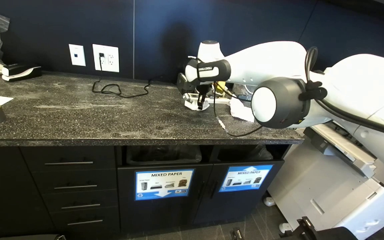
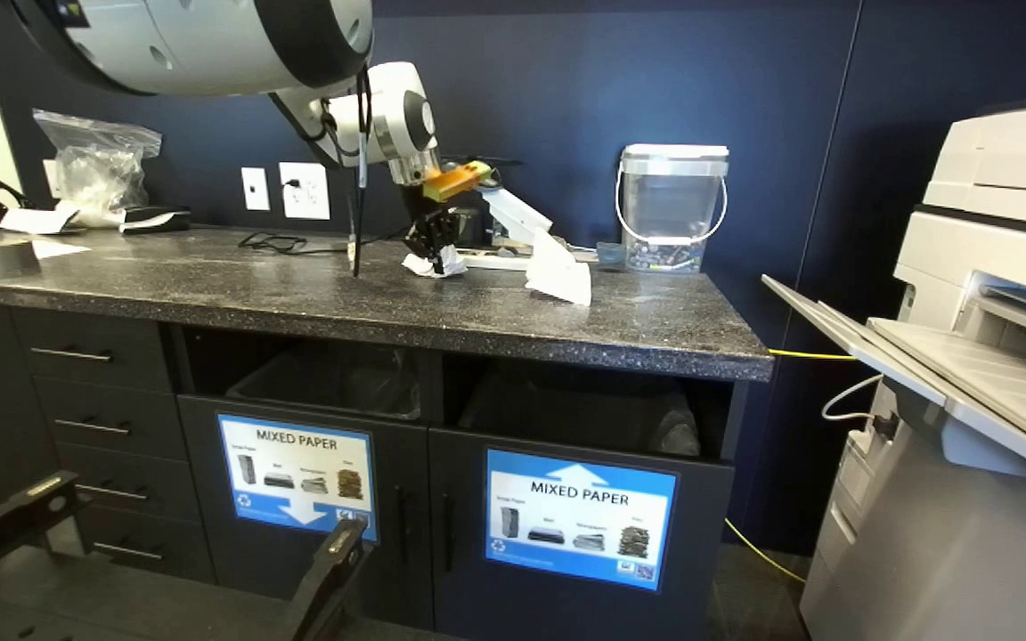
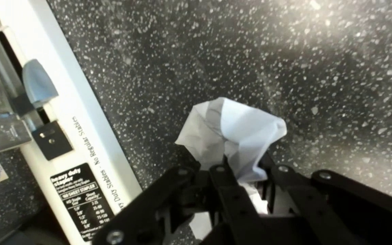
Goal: Pick up the papers from the counter and throw them in the bin
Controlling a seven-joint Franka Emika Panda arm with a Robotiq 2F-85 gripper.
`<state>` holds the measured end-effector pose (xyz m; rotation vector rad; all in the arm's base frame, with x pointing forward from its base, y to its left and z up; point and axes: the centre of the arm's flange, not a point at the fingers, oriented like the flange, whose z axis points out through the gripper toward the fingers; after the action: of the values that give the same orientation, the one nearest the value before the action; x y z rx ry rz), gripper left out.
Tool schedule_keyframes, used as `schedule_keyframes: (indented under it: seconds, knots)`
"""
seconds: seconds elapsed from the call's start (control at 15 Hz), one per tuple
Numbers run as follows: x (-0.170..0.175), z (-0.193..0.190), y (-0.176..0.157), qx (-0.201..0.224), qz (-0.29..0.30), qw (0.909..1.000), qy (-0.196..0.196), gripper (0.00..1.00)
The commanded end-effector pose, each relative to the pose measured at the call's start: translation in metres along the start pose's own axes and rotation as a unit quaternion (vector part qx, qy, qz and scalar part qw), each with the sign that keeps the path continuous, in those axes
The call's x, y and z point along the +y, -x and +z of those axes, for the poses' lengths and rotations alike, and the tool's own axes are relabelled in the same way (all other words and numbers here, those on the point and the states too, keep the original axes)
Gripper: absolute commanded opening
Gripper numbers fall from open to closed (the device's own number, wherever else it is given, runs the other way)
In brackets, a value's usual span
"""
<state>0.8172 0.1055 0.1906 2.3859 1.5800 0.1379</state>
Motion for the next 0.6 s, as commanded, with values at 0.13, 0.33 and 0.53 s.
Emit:
schedule_keyframes:
  seconds: [0.13, 0.33, 0.53]
  knots:
    - [-0.017, 0.009, 0.026, -0.077, 0.041, 0.9947, -0.054, 0.05]
    - [-0.029, 0.006, 0.050, -0.090, 0.105, 0.9859, -0.094, 0.05]
    - [-0.036, 0.004, 0.068, -0.099, 0.163, 0.9729, -0.131, 0.05]
